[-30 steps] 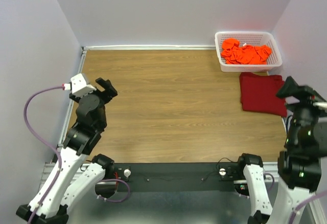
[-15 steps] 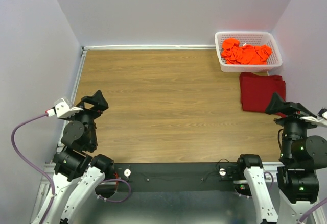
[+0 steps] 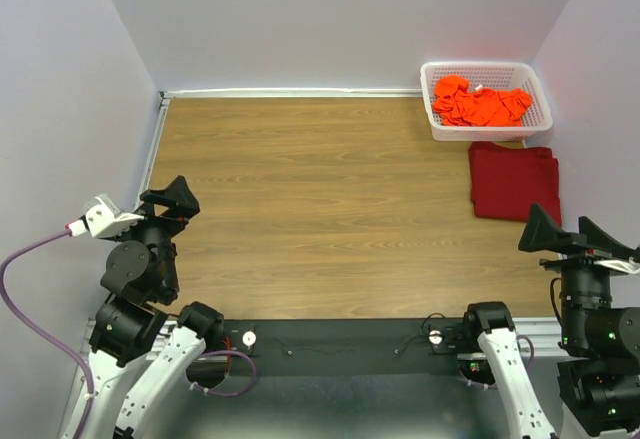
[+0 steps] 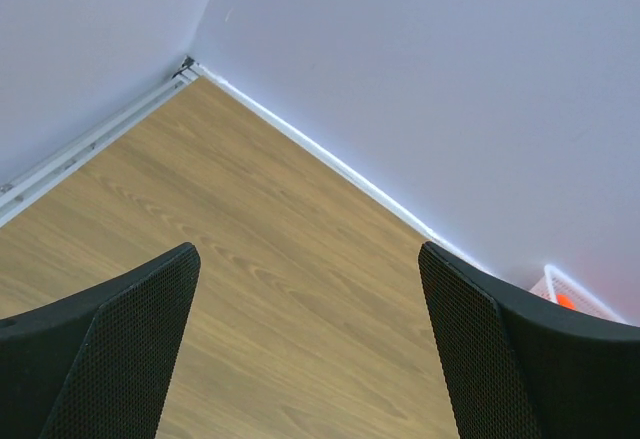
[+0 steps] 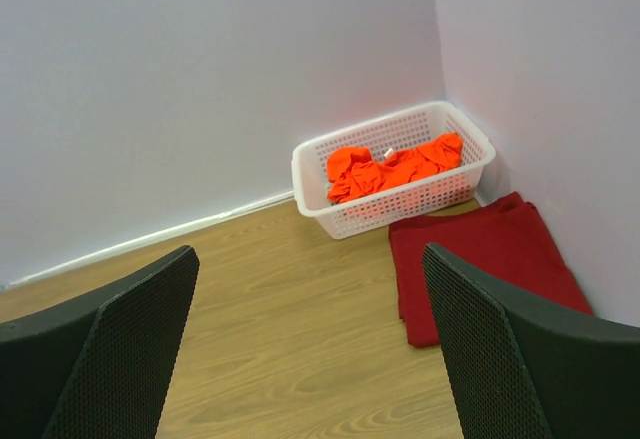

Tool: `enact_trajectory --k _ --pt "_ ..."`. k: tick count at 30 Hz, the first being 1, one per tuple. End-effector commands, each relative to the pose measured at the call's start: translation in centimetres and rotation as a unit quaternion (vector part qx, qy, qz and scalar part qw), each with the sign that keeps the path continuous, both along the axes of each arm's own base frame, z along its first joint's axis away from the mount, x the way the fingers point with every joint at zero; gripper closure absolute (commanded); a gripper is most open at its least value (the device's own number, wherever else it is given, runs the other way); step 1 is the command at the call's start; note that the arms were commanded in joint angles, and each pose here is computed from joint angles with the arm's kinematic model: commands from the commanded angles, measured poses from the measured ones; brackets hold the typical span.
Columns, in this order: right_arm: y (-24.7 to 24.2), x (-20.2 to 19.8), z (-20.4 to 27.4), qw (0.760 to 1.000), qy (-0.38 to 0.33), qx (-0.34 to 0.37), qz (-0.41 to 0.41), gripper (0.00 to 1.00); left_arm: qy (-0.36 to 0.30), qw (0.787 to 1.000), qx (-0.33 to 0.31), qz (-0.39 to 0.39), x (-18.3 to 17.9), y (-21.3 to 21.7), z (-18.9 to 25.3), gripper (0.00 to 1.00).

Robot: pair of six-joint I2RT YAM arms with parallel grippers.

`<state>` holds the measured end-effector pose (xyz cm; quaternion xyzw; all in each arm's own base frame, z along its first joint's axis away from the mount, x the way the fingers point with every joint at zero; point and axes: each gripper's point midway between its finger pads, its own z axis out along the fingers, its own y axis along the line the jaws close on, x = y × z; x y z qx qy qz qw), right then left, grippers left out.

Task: Fold and stack the t-shirts
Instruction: Neatly place the folded tshirt to the corner

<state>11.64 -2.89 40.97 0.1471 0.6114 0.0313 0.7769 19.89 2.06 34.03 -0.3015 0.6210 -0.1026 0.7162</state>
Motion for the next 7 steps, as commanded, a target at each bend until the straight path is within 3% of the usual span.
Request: enact_trajectory --k 1,7 --pt "0.9 -0.5 -0.89 0.999 0.013 0.006 0.029 0.0 -0.003 1.0 0.005 0.023 -0.47 0.98 0.7 0.01" --pt "1.58 -0.22 -0.98 0.998 0.026 0.018 0.047 0.0 0.006 1.0 0.017 0.013 -0.68 0.82 0.45 0.01"
